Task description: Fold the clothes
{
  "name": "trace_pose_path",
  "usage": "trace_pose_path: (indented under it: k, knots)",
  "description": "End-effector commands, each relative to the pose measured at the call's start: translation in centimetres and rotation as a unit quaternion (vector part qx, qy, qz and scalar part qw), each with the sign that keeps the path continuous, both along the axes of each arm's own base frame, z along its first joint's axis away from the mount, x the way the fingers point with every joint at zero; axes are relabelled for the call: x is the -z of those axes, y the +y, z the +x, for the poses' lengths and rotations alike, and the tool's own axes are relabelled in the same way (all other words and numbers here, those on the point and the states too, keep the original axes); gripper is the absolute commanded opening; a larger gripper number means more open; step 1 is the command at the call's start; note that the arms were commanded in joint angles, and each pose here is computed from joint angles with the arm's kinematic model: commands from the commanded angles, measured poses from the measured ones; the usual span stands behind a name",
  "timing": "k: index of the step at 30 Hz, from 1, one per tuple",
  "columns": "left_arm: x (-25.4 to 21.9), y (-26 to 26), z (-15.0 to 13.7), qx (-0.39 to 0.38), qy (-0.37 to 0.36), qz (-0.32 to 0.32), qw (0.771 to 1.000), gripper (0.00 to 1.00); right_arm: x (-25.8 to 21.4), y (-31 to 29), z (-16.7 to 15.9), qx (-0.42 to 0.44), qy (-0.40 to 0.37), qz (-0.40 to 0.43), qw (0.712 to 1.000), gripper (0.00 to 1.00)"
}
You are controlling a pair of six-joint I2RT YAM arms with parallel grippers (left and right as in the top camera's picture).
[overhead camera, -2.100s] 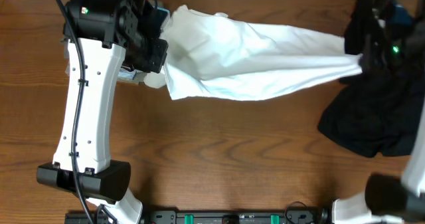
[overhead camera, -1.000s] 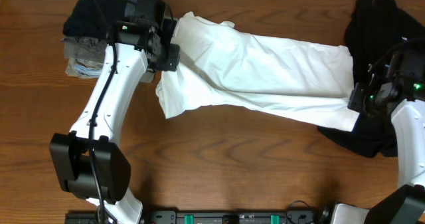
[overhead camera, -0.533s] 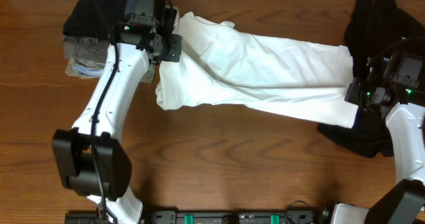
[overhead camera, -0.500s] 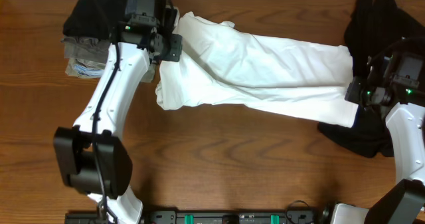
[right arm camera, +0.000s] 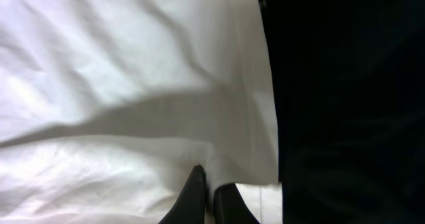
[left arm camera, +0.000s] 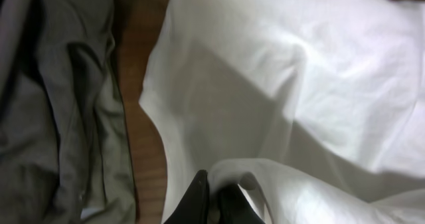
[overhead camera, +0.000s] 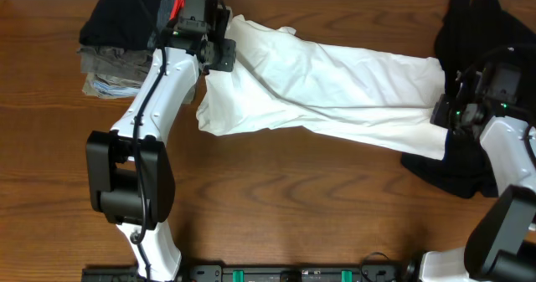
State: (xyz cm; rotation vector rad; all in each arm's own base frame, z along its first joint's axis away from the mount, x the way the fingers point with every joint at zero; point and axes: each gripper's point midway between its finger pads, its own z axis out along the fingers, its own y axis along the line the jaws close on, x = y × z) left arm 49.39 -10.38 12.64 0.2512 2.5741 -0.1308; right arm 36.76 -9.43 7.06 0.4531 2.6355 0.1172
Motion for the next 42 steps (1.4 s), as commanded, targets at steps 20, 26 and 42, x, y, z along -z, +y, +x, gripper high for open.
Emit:
trace_pose_path:
  k: [20,26,42]
  knots:
    - [1.6,-3.1,-3.9,0.073,0.077,-0.039,0.994,0.58,0.0,-0.2,0.8,-0.003,-0.009,-0.001,1.0,0.2]
    - [2.8,-3.1,-7.2,0.08,0.145,-0.027,0.986,0.61,-2.0,0.5,2.3,-0.018,-0.037,0.021,0.999,0.27]
    - [-6.4,-4.1,-1.4,0.068,0.018,-0.055,0.996,0.74,-15.9,2.6,7.2,-0.105,-0.116,-0.051,0.986,0.44]
